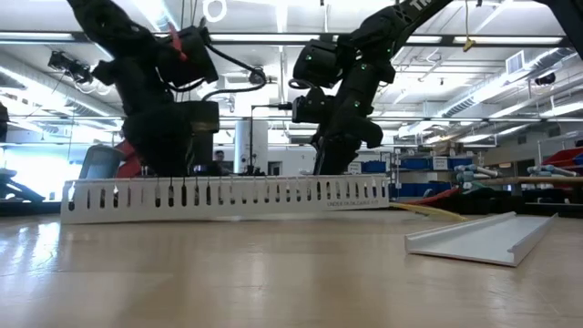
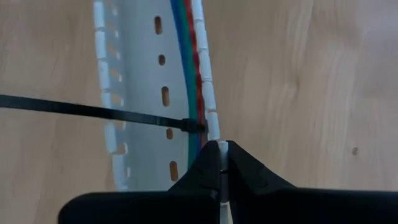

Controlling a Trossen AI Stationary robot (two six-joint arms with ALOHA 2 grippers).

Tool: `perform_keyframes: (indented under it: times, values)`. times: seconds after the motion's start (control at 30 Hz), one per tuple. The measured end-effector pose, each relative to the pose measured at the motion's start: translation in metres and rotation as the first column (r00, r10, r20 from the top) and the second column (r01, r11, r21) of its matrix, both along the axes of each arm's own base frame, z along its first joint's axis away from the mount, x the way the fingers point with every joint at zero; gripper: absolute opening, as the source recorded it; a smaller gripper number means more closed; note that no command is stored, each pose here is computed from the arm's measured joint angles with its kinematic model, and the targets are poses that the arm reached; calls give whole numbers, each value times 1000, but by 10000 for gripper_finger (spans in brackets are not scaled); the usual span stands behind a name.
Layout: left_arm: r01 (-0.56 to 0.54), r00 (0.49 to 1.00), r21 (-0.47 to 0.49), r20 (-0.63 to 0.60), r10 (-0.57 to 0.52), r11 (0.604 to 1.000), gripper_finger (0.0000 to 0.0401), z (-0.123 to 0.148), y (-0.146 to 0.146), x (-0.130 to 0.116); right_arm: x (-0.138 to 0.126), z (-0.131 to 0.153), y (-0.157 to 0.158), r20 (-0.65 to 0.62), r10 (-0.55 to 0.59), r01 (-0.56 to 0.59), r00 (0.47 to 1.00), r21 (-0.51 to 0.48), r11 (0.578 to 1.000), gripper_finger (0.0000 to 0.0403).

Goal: Ziptie cables
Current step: Put the zip-tied cables into the white cable duct

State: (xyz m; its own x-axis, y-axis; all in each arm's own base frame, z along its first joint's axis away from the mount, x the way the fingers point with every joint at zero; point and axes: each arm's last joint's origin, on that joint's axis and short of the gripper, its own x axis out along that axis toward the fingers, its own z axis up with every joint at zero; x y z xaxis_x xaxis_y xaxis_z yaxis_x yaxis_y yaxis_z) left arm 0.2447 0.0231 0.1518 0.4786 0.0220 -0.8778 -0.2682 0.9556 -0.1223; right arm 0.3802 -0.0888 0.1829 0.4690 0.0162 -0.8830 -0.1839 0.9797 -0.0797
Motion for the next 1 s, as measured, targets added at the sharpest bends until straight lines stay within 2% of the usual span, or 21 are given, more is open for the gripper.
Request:
perform_keyframes:
  times: [0.23, 0.37, 0.67, 0.87, 1.0]
  values:
    - [-12, 991, 36, -132, 16, 999, 62, 0, -9, -10, -2, 0, -7, -10, -21, 21, 1000, -2, 1000, 2]
    - [-2, 993, 27, -117, 5, 1000, 52, 1, -16, -11, -3, 0, -8, -11, -24, 24, 1000, -3, 1000, 2]
    - [4, 997, 71, 71, -9, 997, 49, 7, -17, 7, -5, -1, -9, -31, -56, 56, 998, -5, 998, 2]
    - [4, 997, 72, 74, -9, 997, 49, 6, -17, 8, -5, -1, -9, -37, -71, 71, 997, -1, 997, 2]
    - [-1, 1000, 85, 25, -1, 996, 49, 4, -16, 4, -5, -1, -8, -39, -78, 78, 996, -12, 997, 2]
